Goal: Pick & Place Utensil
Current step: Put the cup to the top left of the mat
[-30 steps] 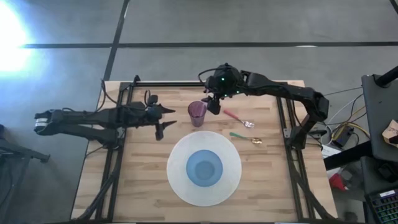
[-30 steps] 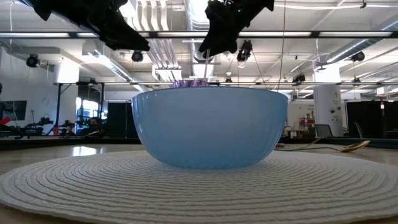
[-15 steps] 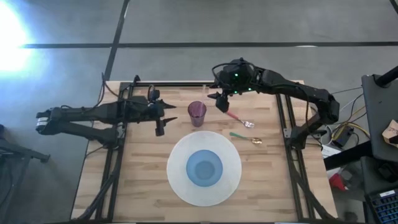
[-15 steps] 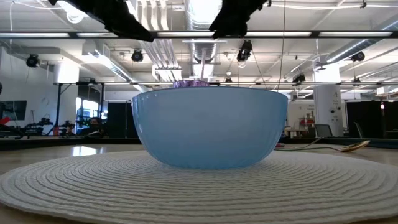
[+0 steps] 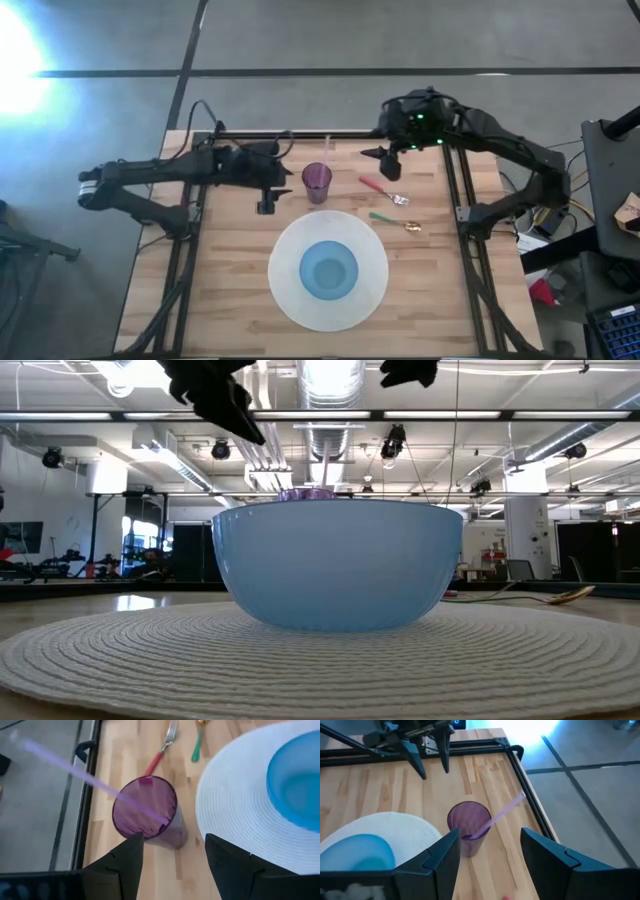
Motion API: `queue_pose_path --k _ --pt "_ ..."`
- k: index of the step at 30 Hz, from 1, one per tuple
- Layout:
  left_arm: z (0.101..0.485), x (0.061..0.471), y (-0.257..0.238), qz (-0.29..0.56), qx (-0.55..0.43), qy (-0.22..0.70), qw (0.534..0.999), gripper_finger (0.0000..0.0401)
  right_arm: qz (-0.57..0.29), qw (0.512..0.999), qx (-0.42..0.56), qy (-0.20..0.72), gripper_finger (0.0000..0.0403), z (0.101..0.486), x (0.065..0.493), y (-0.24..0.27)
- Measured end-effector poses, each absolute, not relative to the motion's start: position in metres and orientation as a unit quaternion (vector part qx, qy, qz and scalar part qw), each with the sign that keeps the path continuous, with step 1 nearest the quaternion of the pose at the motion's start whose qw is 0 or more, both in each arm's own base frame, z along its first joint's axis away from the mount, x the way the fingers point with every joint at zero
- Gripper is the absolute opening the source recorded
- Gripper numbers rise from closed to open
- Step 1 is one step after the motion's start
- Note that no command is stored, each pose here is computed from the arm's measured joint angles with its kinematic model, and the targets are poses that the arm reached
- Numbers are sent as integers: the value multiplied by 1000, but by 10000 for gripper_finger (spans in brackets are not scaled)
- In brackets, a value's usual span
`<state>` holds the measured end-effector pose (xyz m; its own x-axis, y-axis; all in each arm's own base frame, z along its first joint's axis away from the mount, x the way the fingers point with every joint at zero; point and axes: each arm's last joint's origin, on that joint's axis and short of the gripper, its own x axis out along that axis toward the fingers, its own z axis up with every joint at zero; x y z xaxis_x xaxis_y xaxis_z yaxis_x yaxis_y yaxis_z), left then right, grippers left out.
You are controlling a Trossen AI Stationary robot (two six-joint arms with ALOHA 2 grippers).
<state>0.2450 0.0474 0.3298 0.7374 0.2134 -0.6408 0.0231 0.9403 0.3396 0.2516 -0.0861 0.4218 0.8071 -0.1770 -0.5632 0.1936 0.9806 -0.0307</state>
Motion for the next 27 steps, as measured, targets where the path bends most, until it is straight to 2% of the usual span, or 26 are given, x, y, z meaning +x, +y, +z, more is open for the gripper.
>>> queue_pose_path --k 8,16,27 --pt "342 277 52 -22 200 414 888 207 -98 953 12 286 201 435 225 -76" --pt "344 309 60 -79 206 451 865 207 -96 946 17 308 201 430 221 -75" --pt "318 330 80 -90 202 493 842 207 -93 939 20 330 201 416 224 -76"
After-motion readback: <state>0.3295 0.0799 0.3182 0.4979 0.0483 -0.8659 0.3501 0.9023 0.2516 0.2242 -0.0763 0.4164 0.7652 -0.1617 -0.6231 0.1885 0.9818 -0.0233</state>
